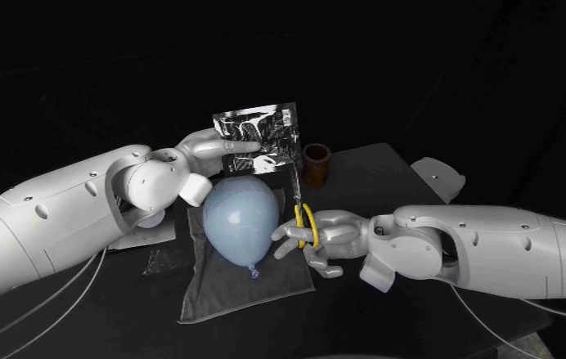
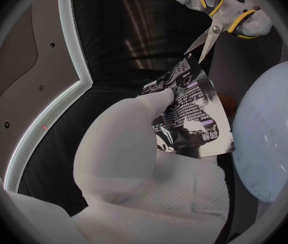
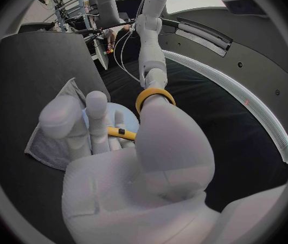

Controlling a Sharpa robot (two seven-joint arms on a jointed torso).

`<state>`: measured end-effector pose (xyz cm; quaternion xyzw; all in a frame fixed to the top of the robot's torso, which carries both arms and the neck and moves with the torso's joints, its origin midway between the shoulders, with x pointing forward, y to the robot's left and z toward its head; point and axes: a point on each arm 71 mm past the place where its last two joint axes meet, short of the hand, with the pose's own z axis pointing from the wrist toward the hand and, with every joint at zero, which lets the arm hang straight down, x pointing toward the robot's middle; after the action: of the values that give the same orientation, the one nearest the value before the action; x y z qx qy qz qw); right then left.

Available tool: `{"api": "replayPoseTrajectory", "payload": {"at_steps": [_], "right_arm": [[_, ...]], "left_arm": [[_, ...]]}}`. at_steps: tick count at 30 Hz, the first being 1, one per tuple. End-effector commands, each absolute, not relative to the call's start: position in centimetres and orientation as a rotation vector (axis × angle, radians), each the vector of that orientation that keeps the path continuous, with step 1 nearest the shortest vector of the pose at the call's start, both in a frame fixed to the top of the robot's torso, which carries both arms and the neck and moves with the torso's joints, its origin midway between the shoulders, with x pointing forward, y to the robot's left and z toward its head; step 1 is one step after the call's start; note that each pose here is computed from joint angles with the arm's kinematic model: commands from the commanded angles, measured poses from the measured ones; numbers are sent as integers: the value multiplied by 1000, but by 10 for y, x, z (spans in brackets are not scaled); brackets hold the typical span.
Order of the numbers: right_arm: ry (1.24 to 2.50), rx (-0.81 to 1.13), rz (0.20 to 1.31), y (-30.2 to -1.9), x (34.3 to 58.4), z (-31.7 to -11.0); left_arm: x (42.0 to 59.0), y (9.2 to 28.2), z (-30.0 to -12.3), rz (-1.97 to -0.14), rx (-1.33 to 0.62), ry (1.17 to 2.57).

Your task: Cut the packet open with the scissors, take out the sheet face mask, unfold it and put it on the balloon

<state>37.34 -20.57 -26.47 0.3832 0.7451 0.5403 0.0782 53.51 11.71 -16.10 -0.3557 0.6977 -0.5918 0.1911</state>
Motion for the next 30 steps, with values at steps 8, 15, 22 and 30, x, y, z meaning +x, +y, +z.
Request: {"api": "replayPoseTrajectory", "payload": {"at_steps": [8,15,22,30], "right_arm": [[2217,1140,1649,-208,375,-260],[2210,1145,1657,-209,376,-259],[2204,1140,1664,-208,376,-257],[2194,1114,1670,-207,377,-251]], "left_arm": [[529,114,-159,-1727,-930,2030],[530,117,-159,-1724,-930,2034],[529,117,-160,-1711,-922,2044],[530,118,-161,-1694,-925,2045]]}}
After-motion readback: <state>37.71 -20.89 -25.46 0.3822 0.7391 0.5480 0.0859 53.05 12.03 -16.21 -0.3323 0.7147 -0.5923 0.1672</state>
